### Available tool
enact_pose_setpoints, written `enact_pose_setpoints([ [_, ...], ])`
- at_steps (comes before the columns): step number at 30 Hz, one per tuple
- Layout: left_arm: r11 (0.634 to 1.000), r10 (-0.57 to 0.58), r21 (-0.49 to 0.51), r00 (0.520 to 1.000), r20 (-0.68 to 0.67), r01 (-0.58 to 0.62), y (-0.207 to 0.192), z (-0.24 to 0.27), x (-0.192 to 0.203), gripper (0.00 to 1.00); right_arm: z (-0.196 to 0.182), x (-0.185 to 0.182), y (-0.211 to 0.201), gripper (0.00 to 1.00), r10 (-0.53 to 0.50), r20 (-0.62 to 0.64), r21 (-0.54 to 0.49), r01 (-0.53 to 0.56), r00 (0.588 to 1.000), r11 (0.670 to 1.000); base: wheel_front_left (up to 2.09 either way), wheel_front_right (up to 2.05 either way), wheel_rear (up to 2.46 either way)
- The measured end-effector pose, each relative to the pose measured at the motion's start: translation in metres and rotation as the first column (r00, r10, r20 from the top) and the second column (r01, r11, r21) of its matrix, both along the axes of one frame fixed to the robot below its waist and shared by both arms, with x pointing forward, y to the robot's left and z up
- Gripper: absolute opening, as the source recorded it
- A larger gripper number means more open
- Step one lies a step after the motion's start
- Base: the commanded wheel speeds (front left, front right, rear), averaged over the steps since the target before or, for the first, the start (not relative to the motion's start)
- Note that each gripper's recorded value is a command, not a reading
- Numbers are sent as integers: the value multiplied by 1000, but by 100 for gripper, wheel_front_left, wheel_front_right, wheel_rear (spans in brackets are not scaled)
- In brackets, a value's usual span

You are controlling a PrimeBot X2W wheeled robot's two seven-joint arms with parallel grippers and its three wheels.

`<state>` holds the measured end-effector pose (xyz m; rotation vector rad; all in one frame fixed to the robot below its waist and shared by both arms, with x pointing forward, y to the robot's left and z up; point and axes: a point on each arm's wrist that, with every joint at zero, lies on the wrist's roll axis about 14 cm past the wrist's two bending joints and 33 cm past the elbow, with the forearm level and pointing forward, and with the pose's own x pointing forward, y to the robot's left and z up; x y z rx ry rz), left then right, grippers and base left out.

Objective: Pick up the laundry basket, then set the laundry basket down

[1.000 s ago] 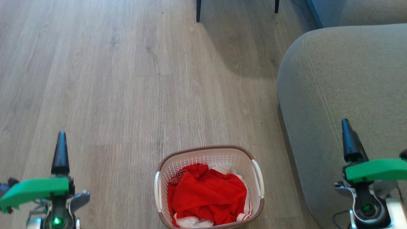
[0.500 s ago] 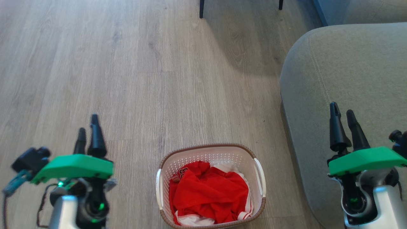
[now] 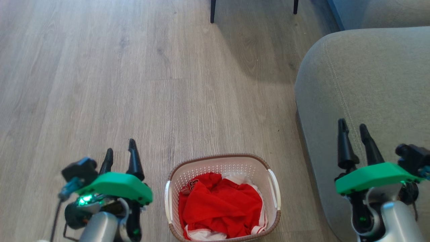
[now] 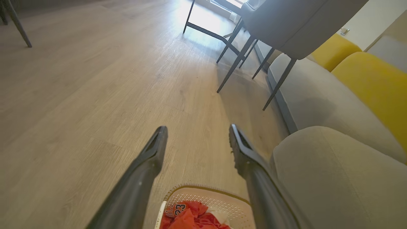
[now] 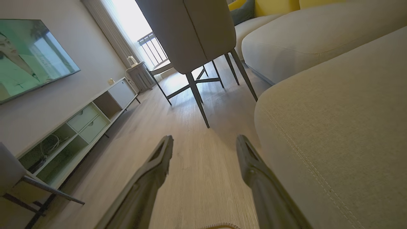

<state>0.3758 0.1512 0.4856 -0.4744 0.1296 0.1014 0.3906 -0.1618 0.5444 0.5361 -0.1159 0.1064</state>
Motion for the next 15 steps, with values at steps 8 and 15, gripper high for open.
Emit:
enact_pose_setpoints([
  [8, 980, -26, 197, 999, -21, 29, -10, -8, -2, 100, -29, -5, 14, 100, 39, -77, -35, -42, 996, 998, 0, 0, 0],
  [15, 971, -108, 212, 994, -7, 107, -28, -9, -6, 100, -39, -6, 26, 100, 76, -95, -149, -90, 993, 985, 0, 0, 0],
])
